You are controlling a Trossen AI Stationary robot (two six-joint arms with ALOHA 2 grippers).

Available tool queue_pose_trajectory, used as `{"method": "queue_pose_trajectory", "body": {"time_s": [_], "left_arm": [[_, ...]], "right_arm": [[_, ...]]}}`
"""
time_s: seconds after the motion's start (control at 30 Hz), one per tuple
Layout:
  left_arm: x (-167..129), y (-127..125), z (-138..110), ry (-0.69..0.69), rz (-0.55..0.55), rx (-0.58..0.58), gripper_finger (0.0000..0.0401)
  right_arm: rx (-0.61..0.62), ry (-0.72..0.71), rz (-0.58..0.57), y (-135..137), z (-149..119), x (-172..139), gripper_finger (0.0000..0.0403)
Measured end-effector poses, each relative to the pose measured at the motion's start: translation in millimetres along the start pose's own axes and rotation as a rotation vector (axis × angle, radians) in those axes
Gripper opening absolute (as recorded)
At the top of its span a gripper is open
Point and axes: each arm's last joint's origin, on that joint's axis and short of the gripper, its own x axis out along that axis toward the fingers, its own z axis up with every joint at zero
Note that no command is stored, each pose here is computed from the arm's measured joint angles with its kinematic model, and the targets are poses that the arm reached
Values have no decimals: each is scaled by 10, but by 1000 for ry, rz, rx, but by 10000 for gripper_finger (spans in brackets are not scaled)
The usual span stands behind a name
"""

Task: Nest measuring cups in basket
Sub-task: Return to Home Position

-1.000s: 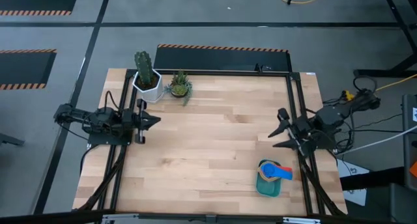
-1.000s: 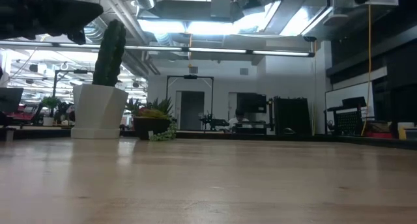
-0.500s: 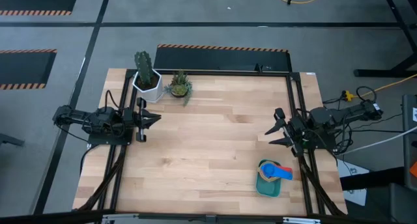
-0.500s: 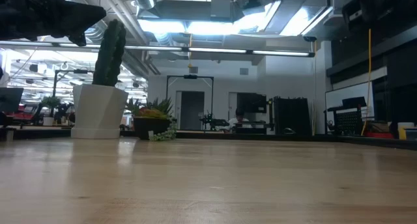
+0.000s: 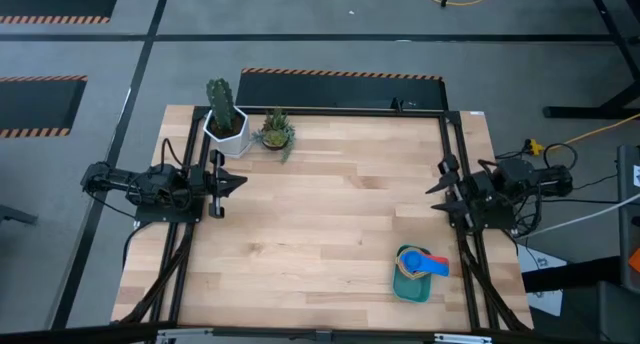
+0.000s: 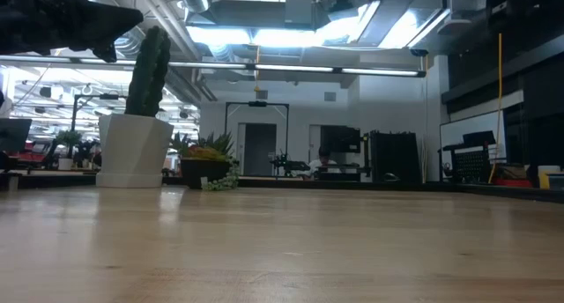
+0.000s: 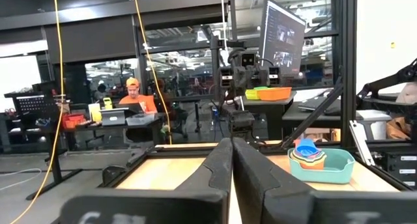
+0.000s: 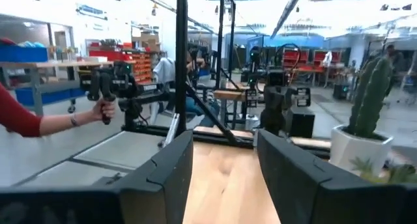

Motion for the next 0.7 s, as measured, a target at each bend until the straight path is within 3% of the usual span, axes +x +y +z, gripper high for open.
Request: {"method": "queue_pose_trajectory", "body": {"time_s": [0.1, 0.3, 0.7], "left_arm": [[0, 0, 2, -2, 0, -1, 2], [0, 1, 6, -6, 1, -2, 7], [0, 1, 6, -6, 1, 0, 28]], "right_arm": [[-31, -4, -10, -3, -64, 37, 177], [-27, 23, -16, 1, -434, 123, 177], [-85, 93, -249, -143, -769, 145, 177]]}}
